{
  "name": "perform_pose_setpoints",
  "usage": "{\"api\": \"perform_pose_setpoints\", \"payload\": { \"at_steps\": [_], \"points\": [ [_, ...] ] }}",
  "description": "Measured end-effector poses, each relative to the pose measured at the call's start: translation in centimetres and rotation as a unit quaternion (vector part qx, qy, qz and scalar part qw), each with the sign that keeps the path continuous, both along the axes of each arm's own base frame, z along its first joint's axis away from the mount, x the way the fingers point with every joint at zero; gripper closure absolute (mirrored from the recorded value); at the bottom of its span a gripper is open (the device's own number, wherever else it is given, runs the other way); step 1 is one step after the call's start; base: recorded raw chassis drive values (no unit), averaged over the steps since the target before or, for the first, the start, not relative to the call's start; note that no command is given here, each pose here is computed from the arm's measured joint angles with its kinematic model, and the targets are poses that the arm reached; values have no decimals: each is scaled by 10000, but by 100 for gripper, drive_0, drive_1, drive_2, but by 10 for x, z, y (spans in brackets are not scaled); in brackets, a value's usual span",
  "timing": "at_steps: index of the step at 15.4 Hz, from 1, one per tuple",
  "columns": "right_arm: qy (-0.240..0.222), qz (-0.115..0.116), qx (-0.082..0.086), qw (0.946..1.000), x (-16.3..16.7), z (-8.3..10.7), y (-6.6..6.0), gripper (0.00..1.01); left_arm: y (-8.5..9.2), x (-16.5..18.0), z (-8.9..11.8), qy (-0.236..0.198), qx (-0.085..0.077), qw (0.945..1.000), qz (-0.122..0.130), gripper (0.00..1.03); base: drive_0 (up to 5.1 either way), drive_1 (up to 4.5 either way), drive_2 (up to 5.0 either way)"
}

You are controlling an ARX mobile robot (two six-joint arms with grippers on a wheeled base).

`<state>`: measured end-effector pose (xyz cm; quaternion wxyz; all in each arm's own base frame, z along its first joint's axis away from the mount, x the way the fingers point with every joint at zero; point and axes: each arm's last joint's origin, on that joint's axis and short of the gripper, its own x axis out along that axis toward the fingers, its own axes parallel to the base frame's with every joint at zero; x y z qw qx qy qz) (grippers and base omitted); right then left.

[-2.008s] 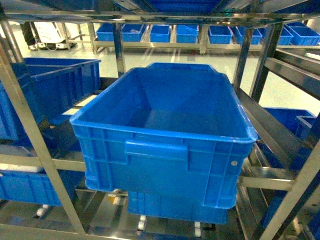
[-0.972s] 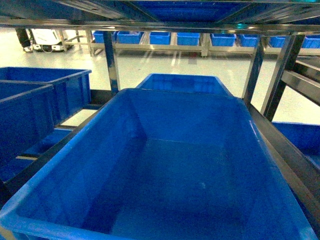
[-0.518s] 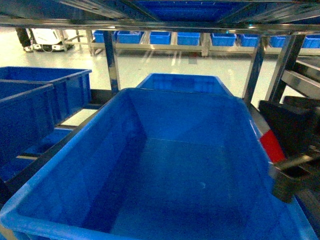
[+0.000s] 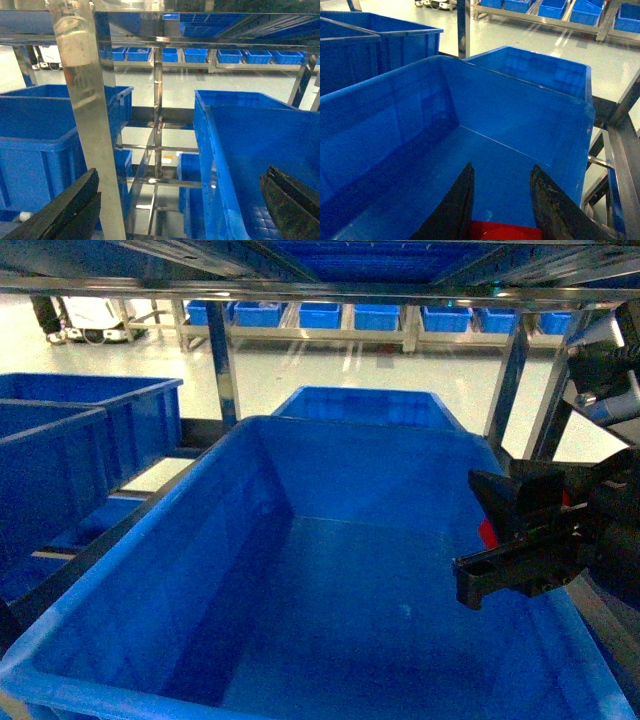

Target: Pick red block from blue box to shelf

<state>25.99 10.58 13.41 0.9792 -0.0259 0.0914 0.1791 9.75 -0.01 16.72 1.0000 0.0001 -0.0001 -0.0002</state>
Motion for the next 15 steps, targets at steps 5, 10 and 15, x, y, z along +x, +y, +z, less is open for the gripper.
{"api": "perform_pose_setpoints", "payload": {
  "at_steps": [5, 10, 15],
  "points": [
    [139, 617, -91, 9980, 1, -19, 24, 60, 0, 0, 0, 0, 0, 10000, 2, 5, 0, 0, 0],
    [-316, 89, 114, 9994, -31, 10, -36, 1, 0, 0, 0, 0, 0, 10000, 0, 5, 0, 0, 0],
    [-508, -967, 778, 9910, -116, 54, -132, 3, 0, 0, 0, 0, 0, 10000, 0, 5, 0, 0, 0]
  ]
}}
